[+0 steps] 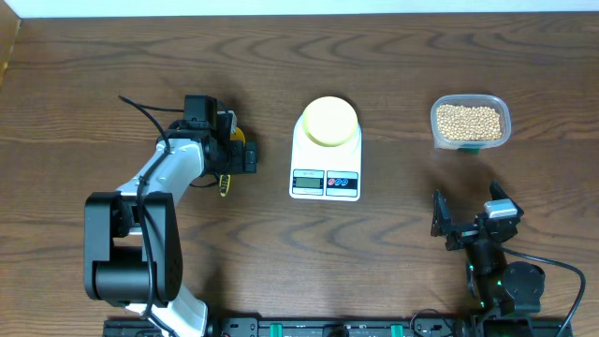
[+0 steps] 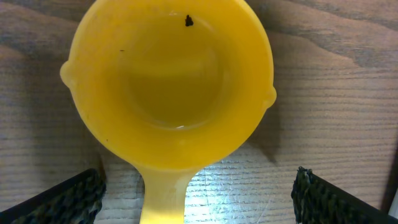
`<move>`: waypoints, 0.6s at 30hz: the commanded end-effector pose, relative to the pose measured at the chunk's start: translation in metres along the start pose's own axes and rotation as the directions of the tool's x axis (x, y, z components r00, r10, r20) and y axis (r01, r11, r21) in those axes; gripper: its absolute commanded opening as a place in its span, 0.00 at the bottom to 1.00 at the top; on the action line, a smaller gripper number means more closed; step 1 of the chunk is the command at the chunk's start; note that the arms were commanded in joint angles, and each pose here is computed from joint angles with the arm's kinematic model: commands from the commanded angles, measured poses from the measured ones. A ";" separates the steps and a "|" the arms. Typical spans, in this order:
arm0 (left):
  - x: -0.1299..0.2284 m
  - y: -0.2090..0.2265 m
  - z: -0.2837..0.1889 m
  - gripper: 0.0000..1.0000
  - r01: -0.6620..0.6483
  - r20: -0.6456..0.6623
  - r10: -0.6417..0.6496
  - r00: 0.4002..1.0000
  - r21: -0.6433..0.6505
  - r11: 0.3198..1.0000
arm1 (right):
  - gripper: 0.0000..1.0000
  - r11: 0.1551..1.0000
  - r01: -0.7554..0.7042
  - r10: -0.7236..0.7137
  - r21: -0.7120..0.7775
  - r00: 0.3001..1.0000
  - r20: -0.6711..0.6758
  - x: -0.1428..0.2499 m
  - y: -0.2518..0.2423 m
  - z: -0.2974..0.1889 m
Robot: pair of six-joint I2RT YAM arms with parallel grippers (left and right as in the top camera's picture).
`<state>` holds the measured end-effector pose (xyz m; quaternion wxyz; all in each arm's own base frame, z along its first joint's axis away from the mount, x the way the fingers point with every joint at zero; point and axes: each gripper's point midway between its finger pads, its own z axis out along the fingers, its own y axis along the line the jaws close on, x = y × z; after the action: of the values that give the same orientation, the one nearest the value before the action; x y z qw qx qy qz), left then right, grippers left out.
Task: Scoop item into bowl and weigh 50g on scale
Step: 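Lower and close the left gripper on the yellow scoop handle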
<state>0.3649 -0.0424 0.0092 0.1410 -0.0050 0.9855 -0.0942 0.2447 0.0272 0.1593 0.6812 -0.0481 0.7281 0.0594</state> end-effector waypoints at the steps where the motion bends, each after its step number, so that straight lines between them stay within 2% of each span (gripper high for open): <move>1: 0.007 0.002 0.007 0.98 0.002 -0.021 -0.002 1.000 0.002 1.000 | 0.99 1.000 -0.010 0.010 0.006 1.000 0.001 0.000 -0.001 0.000; 4: 0.006 0.002 0.007 0.99 0.001 -0.016 -0.001 1.000 0.002 1.000 | 0.99 1.000 -0.010 0.010 0.006 1.000 0.001 0.000 -0.001 0.000; 7: 0.005 0.002 0.007 0.92 0.001 -0.011 -0.001 1.000 0.003 1.000 | 0.99 1.000 -0.010 0.010 0.006 1.000 0.001 0.000 -0.001 0.000; 18: 0.006 0.003 0.012 0.78 -0.003 0.014 0.003 1.000 0.005 1.000 | 0.99 1.000 -0.010 0.010 0.006 1.000 0.001 0.000 -0.001 0.000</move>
<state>0.3699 -0.0426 0.0060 0.1585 -0.0020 0.9828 -0.0948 0.2447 0.0272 0.1593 0.6812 -0.0481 0.7281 0.0594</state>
